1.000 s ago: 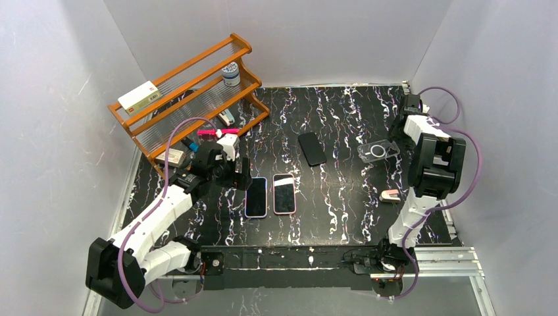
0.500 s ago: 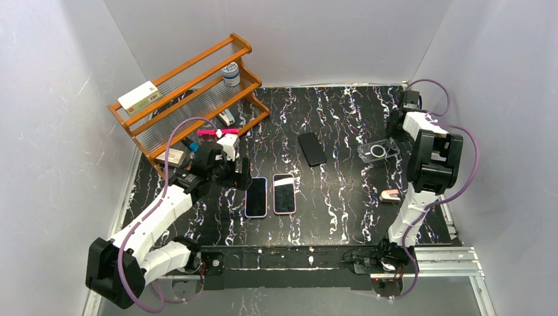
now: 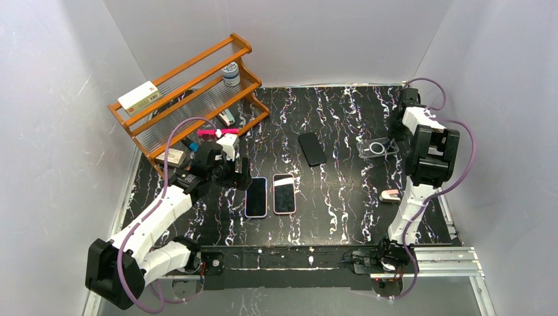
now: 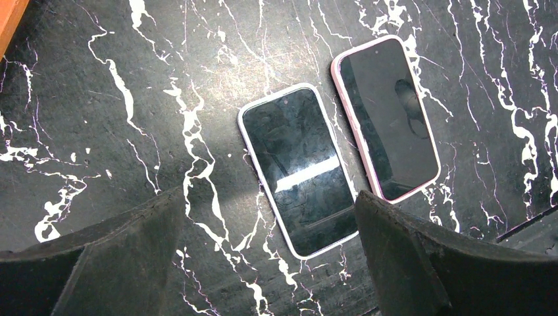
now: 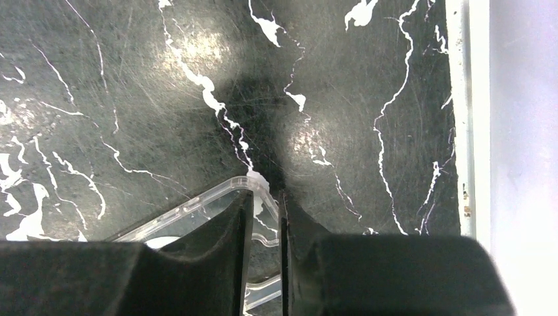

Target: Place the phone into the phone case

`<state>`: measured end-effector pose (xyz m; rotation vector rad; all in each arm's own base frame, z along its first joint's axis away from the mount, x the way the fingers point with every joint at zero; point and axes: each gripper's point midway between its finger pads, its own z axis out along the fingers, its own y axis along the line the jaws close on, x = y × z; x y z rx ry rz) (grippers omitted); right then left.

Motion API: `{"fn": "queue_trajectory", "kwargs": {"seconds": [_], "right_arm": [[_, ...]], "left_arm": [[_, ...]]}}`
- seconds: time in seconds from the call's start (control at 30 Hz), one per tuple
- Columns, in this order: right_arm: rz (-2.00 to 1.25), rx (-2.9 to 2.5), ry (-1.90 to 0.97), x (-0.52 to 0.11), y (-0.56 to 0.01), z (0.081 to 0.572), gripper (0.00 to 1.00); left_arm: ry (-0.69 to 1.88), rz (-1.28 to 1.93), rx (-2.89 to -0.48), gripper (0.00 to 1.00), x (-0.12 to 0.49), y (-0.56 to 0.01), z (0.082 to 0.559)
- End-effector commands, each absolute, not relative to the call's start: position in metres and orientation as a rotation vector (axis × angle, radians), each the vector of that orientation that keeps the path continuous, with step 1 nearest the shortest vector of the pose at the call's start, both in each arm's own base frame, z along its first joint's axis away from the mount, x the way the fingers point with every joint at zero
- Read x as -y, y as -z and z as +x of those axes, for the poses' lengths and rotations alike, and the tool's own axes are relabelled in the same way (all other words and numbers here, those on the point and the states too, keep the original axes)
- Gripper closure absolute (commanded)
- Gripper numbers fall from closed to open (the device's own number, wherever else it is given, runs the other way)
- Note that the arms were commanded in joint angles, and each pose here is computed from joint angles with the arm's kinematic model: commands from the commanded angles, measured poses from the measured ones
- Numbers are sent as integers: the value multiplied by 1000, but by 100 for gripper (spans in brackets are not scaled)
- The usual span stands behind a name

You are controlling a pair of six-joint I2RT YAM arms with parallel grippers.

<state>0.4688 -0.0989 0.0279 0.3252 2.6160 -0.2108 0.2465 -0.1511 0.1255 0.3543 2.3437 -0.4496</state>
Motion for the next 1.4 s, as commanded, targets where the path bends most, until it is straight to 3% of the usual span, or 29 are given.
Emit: {"fn": "queue_trajectory", "kwargs": {"seconds": [0.0, 0.27, 0.4, 0.7, 0.77, 1.0, 1.2, 1.37], "right_arm": [[395, -2676, 174, 96, -29, 461, 73], [584, -2760, 121, 79, -28, 412, 75], [714, -2792, 143, 75, -27, 385, 84], [899, -2788, -23, 40, -32, 346, 92], [962, -2784, -40, 35, -33, 335, 99], [1333, -2774, -118, 4, -39, 293, 99], [1423, -2823, 97, -33, -36, 249, 99], [1459, -2767, 39, -70, -36, 230, 99]], "left_arm": [[453, 368, -2304, 2, 153, -141, 248], [473, 371, -2296, 2, 155, -143, 247], [493, 382, -2295, 2, 159, -143, 245], [504, 380, -2265, 2, 159, -150, 244], [504, 380, -2260, 2, 159, -152, 244], [510, 389, -2248, 2, 161, -155, 242], [511, 392, -2242, 2, 161, -156, 241], [511, 395, -2246, 2, 161, -155, 241]]}}
